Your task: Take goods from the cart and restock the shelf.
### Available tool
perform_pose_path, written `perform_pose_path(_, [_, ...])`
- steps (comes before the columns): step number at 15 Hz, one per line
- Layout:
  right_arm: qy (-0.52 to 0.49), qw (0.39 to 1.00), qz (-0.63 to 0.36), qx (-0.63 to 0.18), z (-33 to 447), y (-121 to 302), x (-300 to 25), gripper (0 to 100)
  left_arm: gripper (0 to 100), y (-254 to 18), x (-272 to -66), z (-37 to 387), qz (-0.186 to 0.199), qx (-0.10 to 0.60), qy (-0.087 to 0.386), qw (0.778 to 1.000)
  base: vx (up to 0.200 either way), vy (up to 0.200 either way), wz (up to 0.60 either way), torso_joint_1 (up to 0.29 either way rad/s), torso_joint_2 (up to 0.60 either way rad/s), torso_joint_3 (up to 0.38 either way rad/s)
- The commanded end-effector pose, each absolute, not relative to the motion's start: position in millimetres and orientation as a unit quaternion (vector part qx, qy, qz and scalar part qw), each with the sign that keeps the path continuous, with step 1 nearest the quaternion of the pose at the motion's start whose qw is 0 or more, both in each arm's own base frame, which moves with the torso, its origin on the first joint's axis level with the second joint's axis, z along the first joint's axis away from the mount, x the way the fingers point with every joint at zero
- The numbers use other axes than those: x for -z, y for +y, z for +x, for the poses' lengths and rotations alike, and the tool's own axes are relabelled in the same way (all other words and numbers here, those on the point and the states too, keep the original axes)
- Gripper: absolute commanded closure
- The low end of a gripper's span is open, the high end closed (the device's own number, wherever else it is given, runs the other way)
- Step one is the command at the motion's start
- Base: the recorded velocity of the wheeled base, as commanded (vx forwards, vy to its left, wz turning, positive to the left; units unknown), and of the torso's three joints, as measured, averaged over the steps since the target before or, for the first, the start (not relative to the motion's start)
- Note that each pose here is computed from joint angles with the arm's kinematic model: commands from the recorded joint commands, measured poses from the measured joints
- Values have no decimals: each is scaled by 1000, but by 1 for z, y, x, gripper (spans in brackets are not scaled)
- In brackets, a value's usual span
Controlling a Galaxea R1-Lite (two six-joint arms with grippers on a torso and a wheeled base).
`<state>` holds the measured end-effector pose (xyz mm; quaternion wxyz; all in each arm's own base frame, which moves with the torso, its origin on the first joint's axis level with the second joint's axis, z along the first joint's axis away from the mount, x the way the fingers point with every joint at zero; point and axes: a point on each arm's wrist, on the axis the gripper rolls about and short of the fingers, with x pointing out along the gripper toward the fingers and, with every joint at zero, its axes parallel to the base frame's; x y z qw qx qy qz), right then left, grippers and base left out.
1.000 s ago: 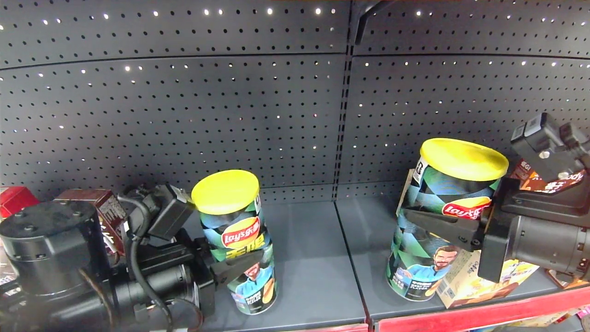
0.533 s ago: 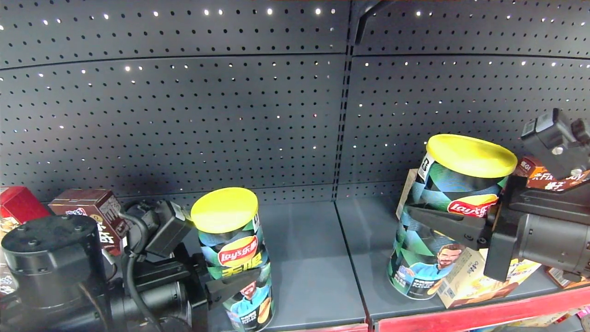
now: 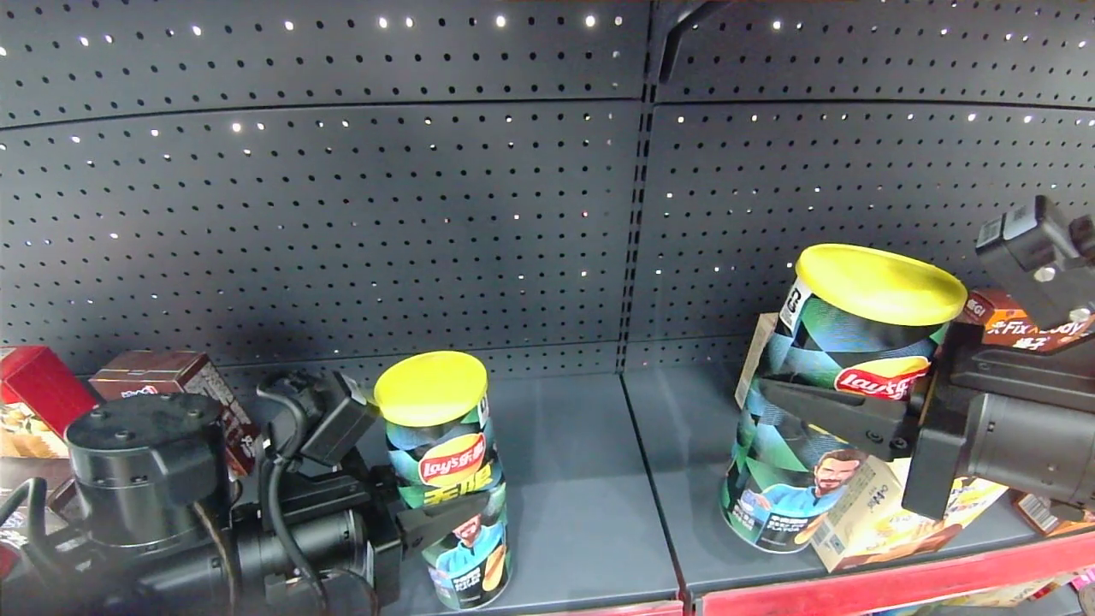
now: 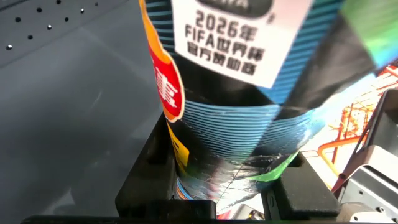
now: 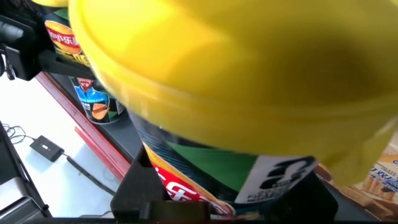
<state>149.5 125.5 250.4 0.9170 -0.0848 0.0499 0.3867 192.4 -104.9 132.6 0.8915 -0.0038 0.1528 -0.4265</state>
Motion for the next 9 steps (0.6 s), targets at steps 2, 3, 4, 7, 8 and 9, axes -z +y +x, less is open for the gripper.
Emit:
perform_pose_path(2, [50, 917, -85, -387, 149, 126, -250, 100, 100, -107, -126, 198, -4, 425, 168, 890, 0, 0, 0, 0, 0, 0])
perform_pose_path(3, [49, 917, -85, -387, 149, 126, -251, 100, 100, -107, -125, 199, -4, 424, 169, 890, 0, 0, 0, 0, 0, 0])
perform_pose_path(4, [49, 917, -85, -386, 150, 125, -251, 100, 100, -108, -124, 201, -4, 423, 169, 890, 0, 0, 0, 0, 0, 0])
perform_pose_path(7, [49, 917, -84, -387, 150, 125, -251, 100, 100, -108, -125, 212, 1, 416, 164, 895, 0, 0, 0, 0, 0, 0])
perform_pose_path(8, [49, 917, -84, -387, 150, 125, -251, 100, 100, -109, -125, 214, 3, 416, 163, 894, 0, 0, 0, 0, 0, 0])
perform_pose_path(9, [49, 917, -84, -387, 150, 125, -251, 100, 100, -109, -124, 214, 3, 416, 163, 895, 0, 0, 0, 0, 0, 0])
